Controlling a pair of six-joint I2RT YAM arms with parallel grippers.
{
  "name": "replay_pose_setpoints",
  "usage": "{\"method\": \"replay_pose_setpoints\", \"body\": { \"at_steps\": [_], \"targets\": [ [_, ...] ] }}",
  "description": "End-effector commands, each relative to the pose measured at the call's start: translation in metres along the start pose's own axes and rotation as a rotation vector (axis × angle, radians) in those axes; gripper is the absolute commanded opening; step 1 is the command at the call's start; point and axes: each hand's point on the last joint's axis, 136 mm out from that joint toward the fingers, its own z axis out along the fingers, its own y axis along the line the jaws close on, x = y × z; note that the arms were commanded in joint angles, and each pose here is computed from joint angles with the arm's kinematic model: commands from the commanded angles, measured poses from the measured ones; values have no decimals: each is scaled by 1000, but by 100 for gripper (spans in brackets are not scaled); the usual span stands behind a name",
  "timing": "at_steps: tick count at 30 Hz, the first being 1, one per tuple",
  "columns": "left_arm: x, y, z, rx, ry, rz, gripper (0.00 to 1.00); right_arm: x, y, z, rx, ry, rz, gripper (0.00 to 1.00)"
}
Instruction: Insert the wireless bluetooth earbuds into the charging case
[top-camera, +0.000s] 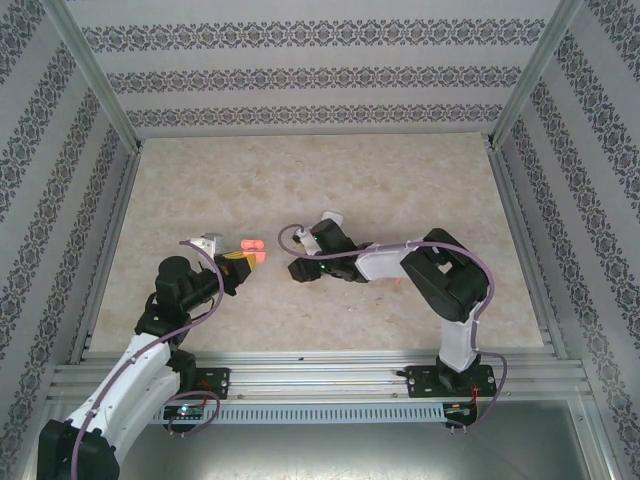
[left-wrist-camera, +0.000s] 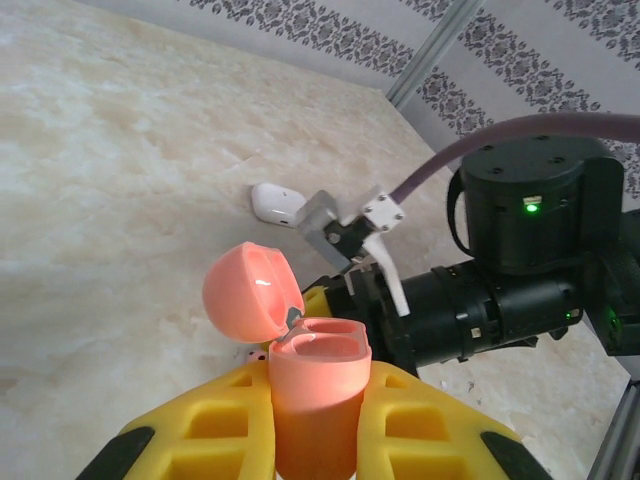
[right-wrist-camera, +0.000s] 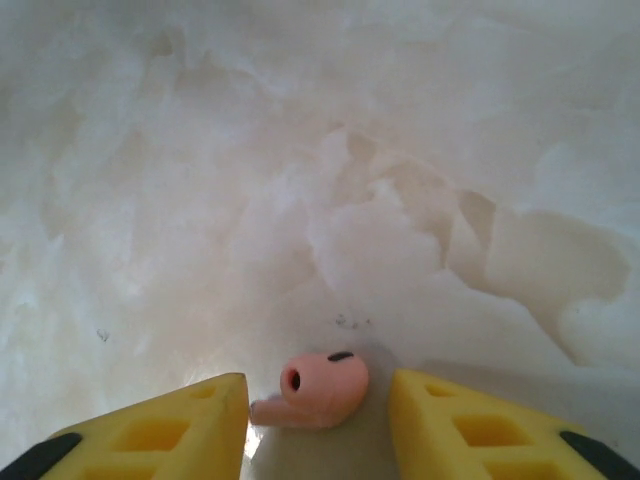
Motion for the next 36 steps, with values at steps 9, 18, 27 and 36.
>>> {"method": "replay_pose_setpoints", "body": {
  "at_steps": [9, 18, 27, 36],
  "targets": [
    [-17, -3, -2, -35, -26, -16, 0, 63, -52, -45, 101, 81, 173, 51],
    [-13, 12, -1, -129, 25, 5, 0, 29, -36, -95, 291, 181, 532, 50],
    [-9, 23, -2, -183, 53, 110, 0, 7, 7, -71, 297, 296, 621, 53],
    [-15, -29, 0, 123, -42, 332, 0, -2, 24, -39, 342, 400, 594, 52]
  ]
}}
